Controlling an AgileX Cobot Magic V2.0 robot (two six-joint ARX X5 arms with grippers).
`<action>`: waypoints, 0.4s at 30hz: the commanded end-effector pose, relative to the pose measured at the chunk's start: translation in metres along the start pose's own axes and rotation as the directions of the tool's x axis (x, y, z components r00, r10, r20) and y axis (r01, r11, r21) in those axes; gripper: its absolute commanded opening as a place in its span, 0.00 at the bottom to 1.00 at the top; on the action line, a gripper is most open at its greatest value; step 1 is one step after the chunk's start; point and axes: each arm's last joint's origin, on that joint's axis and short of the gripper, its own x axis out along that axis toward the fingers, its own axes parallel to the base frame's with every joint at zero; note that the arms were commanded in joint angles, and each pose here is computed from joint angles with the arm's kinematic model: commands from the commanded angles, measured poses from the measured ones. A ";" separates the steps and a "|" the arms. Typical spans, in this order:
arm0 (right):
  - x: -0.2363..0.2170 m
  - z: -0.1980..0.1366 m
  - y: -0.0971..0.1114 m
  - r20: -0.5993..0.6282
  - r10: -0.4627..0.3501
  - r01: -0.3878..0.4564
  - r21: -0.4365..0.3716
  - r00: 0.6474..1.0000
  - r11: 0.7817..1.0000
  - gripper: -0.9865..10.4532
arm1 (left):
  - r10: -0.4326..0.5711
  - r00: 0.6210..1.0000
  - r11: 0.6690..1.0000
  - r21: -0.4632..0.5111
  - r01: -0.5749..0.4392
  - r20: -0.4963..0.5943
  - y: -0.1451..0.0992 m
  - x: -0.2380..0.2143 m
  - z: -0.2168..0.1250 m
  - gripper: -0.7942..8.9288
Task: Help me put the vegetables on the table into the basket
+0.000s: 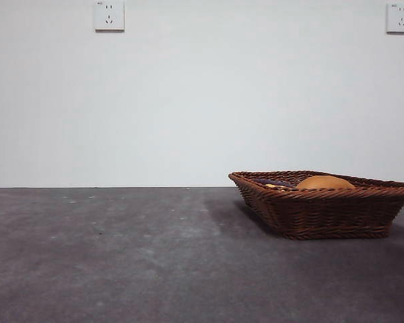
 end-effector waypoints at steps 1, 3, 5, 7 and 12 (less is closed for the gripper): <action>0.001 -0.003 0.001 -0.003 0.009 -0.009 0.006 1.000 1.000 0.09 | 0.006 1.000 1.000 -0.010 -0.006 -0.008 0.000 0.001 -0.003 0.08; 0.001 -0.003 0.001 -0.003 0.008 -0.008 0.006 1.000 1.000 0.09 | 0.006 1.000 1.000 -0.010 -0.006 -0.009 0.000 0.001 -0.003 0.08; 0.001 -0.003 0.001 -0.004 0.002 -0.002 0.006 1.000 1.000 0.09 | 0.006 1.000 1.000 -0.010 -0.006 -0.011 0.000 0.001 -0.003 0.08; 0.001 -0.003 0.001 -0.004 0.002 -0.002 0.006 1.000 1.000 0.09 | 0.006 1.000 1.000 -0.010 -0.006 -0.012 0.000 0.001 -0.003 0.08; 0.001 -0.003 0.001 -0.004 0.002 -0.002 0.006 1.000 1.000 0.09 | 0.006 1.000 1.000 -0.010 -0.006 -0.012 0.000 0.001 -0.003 0.08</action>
